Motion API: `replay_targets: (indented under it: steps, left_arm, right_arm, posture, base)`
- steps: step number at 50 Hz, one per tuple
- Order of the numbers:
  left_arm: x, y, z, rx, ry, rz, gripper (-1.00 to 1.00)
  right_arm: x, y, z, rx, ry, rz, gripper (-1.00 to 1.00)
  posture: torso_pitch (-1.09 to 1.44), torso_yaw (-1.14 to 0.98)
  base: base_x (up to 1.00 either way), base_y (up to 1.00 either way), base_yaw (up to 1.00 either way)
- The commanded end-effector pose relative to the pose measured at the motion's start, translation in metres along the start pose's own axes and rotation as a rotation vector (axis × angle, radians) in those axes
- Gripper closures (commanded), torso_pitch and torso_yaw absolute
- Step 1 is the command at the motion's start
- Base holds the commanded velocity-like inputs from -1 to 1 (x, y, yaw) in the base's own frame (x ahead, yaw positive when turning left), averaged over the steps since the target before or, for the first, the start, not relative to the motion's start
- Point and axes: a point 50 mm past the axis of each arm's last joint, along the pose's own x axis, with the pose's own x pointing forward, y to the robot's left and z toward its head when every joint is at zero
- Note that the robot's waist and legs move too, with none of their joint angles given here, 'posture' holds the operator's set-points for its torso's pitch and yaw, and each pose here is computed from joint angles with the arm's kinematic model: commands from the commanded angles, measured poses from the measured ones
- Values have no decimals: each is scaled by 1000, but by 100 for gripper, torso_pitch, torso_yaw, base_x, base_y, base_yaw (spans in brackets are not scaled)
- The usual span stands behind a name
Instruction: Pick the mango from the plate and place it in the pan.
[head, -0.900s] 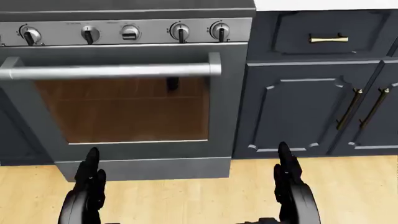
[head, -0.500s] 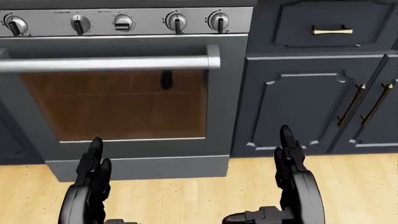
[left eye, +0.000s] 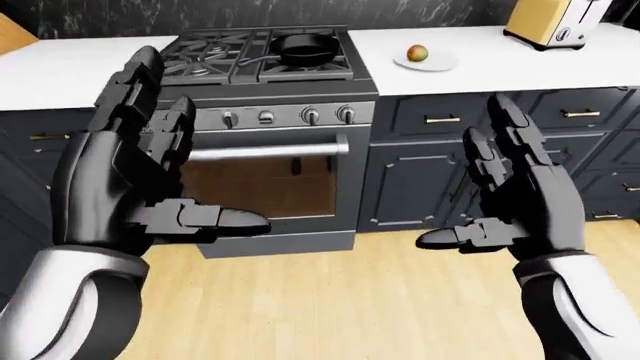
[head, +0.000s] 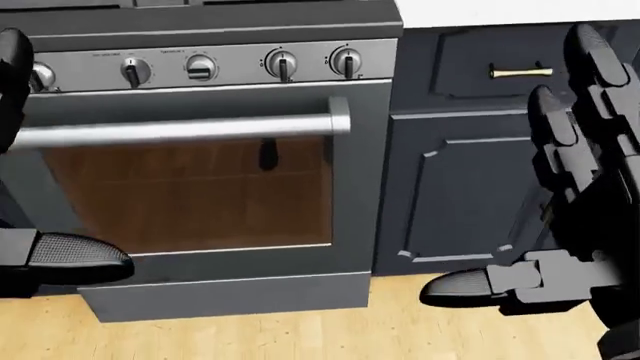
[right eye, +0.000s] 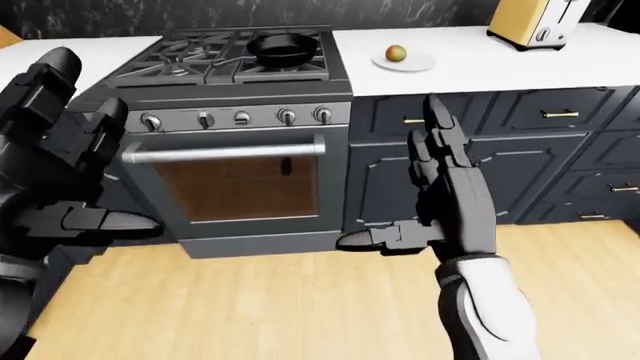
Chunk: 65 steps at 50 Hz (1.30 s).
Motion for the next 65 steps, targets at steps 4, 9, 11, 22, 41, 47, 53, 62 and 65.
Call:
replay_targets:
  steps: [4,9,11,22,41,47,53,62,65]
  left_arm:
    - [-1,3,9,-27,-56,4,-100]
    - [-5,6,12,-28,-66,11,-100]
    - [-10,3,18,-26,-77,1,-100]
    - [-15,1,10,-40,-99,-9,-100]
    - [-15,2,0,-52,-85,-9,-100]
    - [-15,3,-1,-54,-85,-10,-100]
    - [-14,2,-2,-50,-87,-8,-100]
    - [-15,1,-5,-48,-83,-14,-100]
    - [-15,1,-5,-47,-82,-12,-100]
  right_arm:
    - [-2,-2,23,15,-78,37,-100]
    - [-1,-8,42,-1,-110,41,-100]
    - [-2,-9,43,-2,-112,44,-100]
    - [-3,-11,47,6,-122,54,-100]
    - [-2,-7,45,28,-123,73,-100]
    - [-1,-6,45,31,-127,78,-100]
    - [-2,-4,45,32,-127,82,-100]
    - [-3,-3,44,36,-127,88,-100]
    - [-3,-3,44,37,-127,88,-100]
  posture:
    - [0,0]
    - [0,0]
    - [0,0]
    - [0,0]
    - [0,0]
    - [0,0]
    - [0,0]
    - [0,0]
    - [0,0]
  base:
    - [15,0,0]
    - [31,0,0]
    - [39,0,0]
    - [44,0,0]
    - [45,0,0]
    - [45,0,0]
    - [46,0,0]
    - [46,0,0]
    - [46,0,0]
